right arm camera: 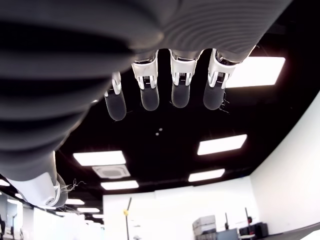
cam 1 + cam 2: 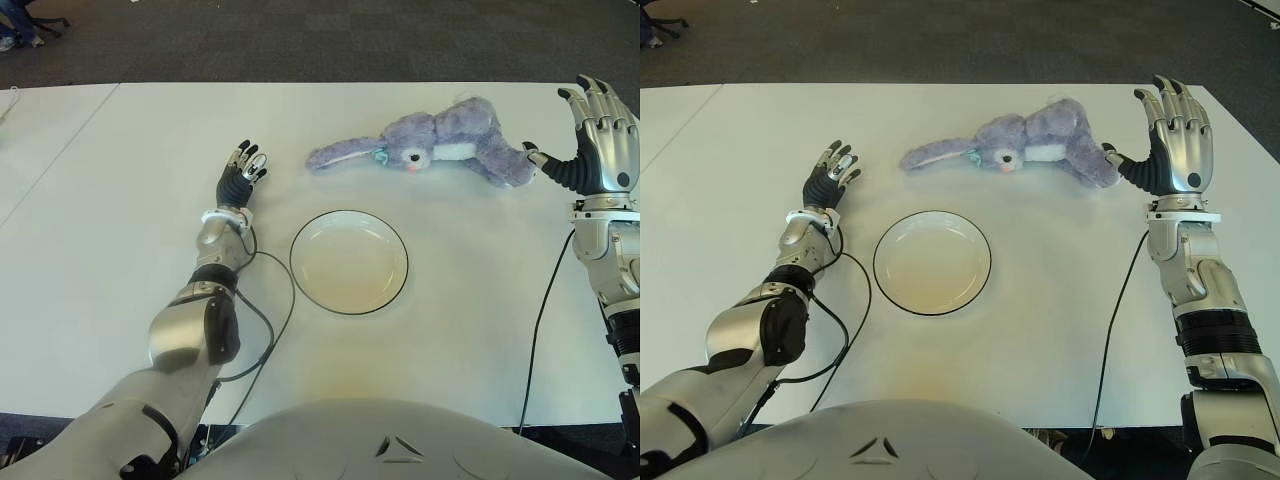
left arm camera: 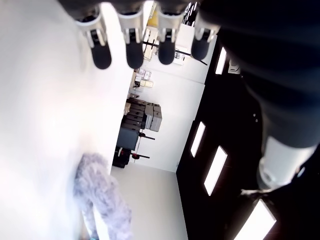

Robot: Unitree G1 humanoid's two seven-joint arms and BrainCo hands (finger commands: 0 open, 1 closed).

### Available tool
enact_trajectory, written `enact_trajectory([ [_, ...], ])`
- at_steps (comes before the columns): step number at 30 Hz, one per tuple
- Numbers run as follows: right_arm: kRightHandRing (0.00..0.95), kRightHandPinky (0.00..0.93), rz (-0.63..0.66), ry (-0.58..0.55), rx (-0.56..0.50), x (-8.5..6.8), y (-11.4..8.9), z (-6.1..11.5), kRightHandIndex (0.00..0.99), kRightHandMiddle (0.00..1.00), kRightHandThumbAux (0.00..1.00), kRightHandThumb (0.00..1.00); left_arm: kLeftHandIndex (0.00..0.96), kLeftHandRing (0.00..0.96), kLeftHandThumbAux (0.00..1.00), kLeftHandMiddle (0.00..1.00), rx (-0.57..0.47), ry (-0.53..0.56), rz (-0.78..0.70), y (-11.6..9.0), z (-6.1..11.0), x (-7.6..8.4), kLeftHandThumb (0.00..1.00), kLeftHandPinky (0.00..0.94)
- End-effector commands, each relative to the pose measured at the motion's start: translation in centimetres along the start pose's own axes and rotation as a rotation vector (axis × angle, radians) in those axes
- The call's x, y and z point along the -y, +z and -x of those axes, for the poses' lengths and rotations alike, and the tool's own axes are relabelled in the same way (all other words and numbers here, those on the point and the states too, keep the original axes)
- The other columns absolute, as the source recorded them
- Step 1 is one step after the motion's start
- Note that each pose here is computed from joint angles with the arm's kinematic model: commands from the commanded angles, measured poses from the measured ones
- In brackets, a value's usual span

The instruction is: Put the doll into the plate.

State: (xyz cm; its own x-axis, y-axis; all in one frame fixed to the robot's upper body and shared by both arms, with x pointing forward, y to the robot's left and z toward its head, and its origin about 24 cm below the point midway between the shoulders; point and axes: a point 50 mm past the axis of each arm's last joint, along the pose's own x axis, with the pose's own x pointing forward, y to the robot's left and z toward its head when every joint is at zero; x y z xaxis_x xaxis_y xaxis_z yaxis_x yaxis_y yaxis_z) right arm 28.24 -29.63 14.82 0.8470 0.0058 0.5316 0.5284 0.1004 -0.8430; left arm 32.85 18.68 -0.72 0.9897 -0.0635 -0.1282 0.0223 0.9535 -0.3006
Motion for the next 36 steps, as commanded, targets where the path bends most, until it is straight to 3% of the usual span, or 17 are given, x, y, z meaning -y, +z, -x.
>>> enact_trajectory([
  [1, 0.0, 0.026, -0.015, 0.052, -0.011, -0.9, 0.7, 1.0, 0.113, 0.011, 0.539, 0.336, 0.034, 0.096, 0.648, 0.089, -0.445, 0.132, 0.147, -10.7, 7.2, -0.9, 0.0, 0.118],
  [16, 0.0, 0.038, -0.042, 0.133, -0.023, -3.6, 1.3, 1.8, 0.13, 0.007, 0.533, 0.362, 0.035, 0.099, 0.647, 0.093, -0.446, 0.129, 0.137, -10.7, 7.1, -0.9, 0.0, 0.124],
  [26, 0.002, 0.047, -0.038, 0.216, -0.064, -6.6, 1.0, 0.3, 0.143, 0.005, 0.552, 0.388, 0.037, 0.104, 0.641, 0.094, -0.444, 0.129, 0.141, -10.7, 7.1, -0.9, 0.0, 0.131],
  [32, 0.06, 0.151, -0.042, 0.271, -0.095, -8.6, 0.9, 0.2, 0.153, 0.032, 0.582, 0.387, 0.028, 0.088, 0.646, 0.079, -0.445, 0.129, 0.14, -10.7, 7.1, -0.8, 0.0, 0.107],
  [36, 0.063, 0.145, -0.049, 0.279, -0.101, -9.1, 0.9, 0.2, 0.154, 0.034, 0.584, 0.391, 0.028, 0.092, 0.646, 0.082, -0.445, 0.13, 0.142, -10.7, 7.1, -0.8, 0.0, 0.115],
])
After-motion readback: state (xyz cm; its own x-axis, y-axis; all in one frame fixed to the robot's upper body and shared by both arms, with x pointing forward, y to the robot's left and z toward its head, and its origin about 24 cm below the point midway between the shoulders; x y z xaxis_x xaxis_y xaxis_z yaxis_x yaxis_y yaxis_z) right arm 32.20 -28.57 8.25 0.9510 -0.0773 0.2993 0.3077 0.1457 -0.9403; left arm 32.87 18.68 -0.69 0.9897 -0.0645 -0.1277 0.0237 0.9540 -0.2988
